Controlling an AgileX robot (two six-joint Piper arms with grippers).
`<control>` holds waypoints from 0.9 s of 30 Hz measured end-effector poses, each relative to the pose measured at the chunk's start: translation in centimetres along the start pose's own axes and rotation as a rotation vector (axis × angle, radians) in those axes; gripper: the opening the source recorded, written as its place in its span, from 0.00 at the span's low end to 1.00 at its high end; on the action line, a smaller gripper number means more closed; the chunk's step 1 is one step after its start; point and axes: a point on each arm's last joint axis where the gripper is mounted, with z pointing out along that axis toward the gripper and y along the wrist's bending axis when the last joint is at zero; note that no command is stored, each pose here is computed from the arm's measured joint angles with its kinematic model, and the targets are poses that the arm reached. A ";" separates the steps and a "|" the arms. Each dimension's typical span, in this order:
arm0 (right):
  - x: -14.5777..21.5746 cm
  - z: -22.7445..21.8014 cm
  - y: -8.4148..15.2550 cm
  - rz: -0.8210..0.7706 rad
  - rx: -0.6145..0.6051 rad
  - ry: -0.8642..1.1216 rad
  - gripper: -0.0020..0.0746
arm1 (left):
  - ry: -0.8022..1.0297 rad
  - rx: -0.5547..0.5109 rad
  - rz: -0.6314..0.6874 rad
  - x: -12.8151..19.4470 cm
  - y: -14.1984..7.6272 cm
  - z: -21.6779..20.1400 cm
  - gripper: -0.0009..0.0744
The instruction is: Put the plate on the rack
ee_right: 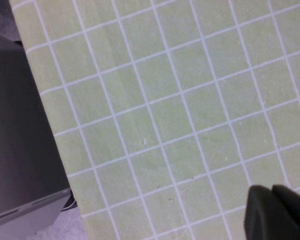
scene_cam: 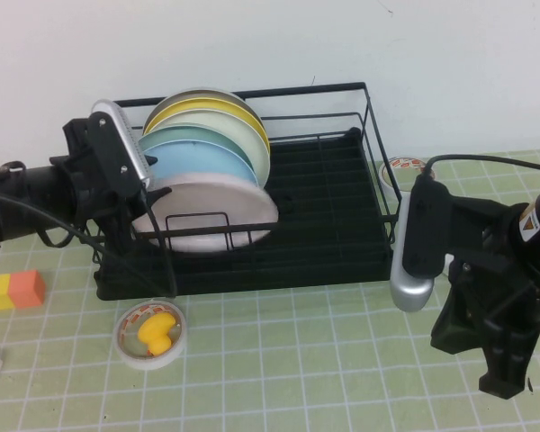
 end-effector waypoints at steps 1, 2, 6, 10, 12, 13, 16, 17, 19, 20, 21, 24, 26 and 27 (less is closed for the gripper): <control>0.0 0.0 0.0 0.005 0.000 0.000 0.03 | 0.000 0.000 -0.013 0.0 0.0 0.0 0.47; 0.0 0.0 0.0 0.010 0.000 0.000 0.03 | 0.000 0.000 -0.022 0.0 0.0 0.0 0.51; 0.0 0.0 0.0 0.021 -0.004 0.004 0.03 | -0.005 0.000 -0.046 -0.1 0.0 -0.1 0.57; 0.7 -0.1 0.1 0.044 -0.010 0.075 0.03 | -0.034 -0.035 -0.094 -1.5 0.8 -1.4 0.52; 1.4 -0.3 0.0 0.065 0.018 0.149 0.03 | -0.040 -0.078 -0.124 -2.5 1.6 -2.6 0.46; 1.8 -0.5 -0.1 0.074 0.035 0.184 0.03 | -0.038 -0.112 -0.148 -3.1 2.1 -3.5 0.42; 2.9 -1.8 -0.3 0.113 0.134 0.262 0.03 | -0.003 -0.248 -0.256 -4.6 3.7 -6.4 0.28; 3.2 -2.4 -0.3 0.129 0.174 0.273 0.03 | 0.003 -0.300 -0.301 -5.1 4.3 -7.6 0.22; 3.6 -3.6 -0.2 0.174 0.242 0.266 0.03 | 0.036 -0.431 -0.404 -5.7 5.3 -10.0 0.11; 3.9 -4.5 0.0 0.194 0.273 0.250 0.03 | 0.050 -0.490 -0.449 -5.9 5.7 -11.0 0.08; 4.1 -5.4 0.4 0.215 0.300 0.226 0.03 | 0.065 -0.568 -0.513 -6.1 6.2 -12.4 0.05; 4.8 -8.0 1.7 0.268 0.374 0.121 0.03 | 0.088 -0.804 -0.712 -6.4 7.0 -16.3 0.03; 5.5 -9.8 2.8 0.284 0.431 0.027 0.03 | 0.088 -0.968 -0.837 -6.6 7.2 -19.2 0.02; 6.0 -10.5 3.4 0.292 0.458 -0.024 0.03 | 0.084 -1.030 -0.885 -6.6 7.0 -20.5 0.02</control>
